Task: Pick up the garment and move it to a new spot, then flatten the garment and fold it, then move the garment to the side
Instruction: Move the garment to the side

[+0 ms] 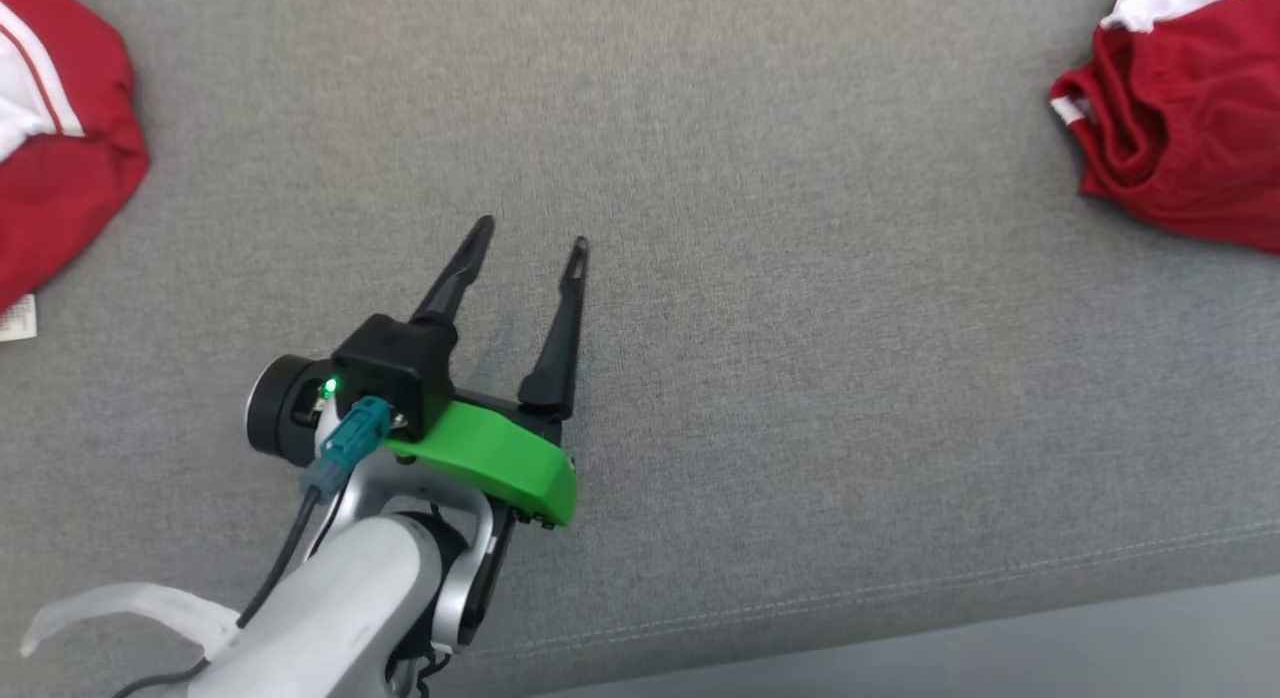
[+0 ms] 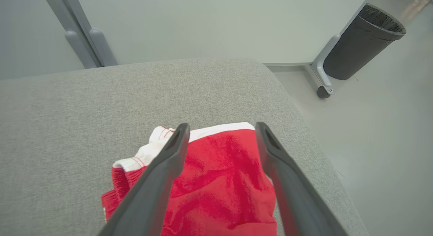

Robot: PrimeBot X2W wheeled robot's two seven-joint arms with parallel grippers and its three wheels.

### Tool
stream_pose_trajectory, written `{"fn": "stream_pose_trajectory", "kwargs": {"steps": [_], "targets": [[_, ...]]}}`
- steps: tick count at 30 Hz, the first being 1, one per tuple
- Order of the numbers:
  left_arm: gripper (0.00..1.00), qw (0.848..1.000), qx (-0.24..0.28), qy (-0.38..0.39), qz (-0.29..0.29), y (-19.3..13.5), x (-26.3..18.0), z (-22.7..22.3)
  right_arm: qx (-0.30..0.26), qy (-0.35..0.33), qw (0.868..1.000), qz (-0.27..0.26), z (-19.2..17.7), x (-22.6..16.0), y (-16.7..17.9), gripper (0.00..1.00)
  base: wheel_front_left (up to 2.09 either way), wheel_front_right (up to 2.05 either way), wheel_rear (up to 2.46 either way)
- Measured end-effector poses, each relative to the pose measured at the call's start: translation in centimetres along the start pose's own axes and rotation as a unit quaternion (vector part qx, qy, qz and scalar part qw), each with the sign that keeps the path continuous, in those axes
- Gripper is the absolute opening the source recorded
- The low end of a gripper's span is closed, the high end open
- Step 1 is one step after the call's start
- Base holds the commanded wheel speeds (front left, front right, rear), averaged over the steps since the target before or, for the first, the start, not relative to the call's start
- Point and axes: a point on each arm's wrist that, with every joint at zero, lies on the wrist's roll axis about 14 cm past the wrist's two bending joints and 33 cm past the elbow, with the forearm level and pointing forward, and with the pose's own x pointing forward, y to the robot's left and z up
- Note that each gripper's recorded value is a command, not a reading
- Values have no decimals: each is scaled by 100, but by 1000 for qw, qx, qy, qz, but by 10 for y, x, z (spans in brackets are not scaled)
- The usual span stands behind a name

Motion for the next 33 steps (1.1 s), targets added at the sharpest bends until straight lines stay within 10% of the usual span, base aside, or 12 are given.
{"fn": "stream_pose_trajectory", "kwargs": {"steps": [12,33], "targets": [[100,994,9,-73,81,38,-42,39,26,-134,983,120,61,-79,66,100,0,0,0],[100,978,17,-109,178,83,-143,46,50,-248,943,217,47,-190,143,100,0,0,0]]}}
